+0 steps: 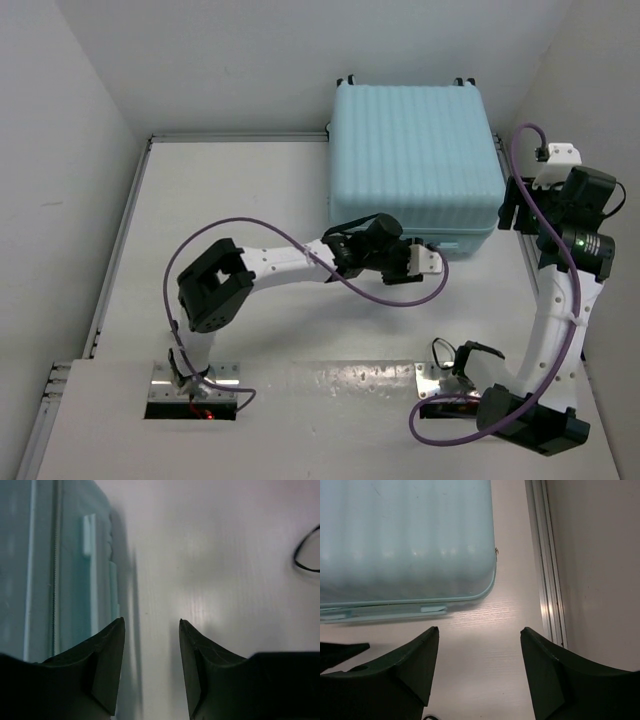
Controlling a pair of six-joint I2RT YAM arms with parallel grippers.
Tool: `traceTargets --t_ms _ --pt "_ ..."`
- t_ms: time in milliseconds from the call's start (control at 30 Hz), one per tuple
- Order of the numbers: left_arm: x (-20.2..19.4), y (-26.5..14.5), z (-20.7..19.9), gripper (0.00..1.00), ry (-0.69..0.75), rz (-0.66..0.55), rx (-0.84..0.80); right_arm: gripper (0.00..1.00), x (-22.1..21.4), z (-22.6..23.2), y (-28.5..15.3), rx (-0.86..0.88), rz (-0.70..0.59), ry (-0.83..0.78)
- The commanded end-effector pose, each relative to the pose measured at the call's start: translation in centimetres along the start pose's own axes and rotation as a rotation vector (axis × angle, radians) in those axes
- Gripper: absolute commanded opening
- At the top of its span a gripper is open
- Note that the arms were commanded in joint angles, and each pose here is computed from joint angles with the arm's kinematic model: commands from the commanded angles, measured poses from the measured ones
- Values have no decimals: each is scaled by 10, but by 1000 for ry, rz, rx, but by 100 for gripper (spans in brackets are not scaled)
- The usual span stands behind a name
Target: Pack the luggage
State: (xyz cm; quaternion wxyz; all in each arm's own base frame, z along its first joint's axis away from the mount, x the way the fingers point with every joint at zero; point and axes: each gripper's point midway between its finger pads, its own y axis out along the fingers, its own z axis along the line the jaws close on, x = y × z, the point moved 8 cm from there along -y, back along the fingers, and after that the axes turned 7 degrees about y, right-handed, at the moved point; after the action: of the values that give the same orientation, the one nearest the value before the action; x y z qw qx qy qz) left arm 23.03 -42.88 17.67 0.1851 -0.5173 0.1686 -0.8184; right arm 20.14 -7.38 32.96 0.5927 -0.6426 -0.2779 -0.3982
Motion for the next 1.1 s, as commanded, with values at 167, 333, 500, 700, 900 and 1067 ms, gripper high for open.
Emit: traceTargets --t_ms 167,333,500,700,900,1067 --pt "-29 26 43 50 -42 46 118 66 11 -1 -1 11 -39 -36" --pt "-63 37 48 50 -47 160 153 66 5 -4 2 -1 -20 -54" --pt "-82 25 58 55 -65 212 215 66 5 -7 6 3 -13 -46" --pt "-49 -3 54 61 -4 59 174 66 3 -6 10 13 -6 -39" --pt "-22 -8 55 62 14 -8 179 66 6 -6 11 21 -10 -28" --pt "-10 -12 62 63 27 -36 202 66 7 -5 10 20 -13 -30"
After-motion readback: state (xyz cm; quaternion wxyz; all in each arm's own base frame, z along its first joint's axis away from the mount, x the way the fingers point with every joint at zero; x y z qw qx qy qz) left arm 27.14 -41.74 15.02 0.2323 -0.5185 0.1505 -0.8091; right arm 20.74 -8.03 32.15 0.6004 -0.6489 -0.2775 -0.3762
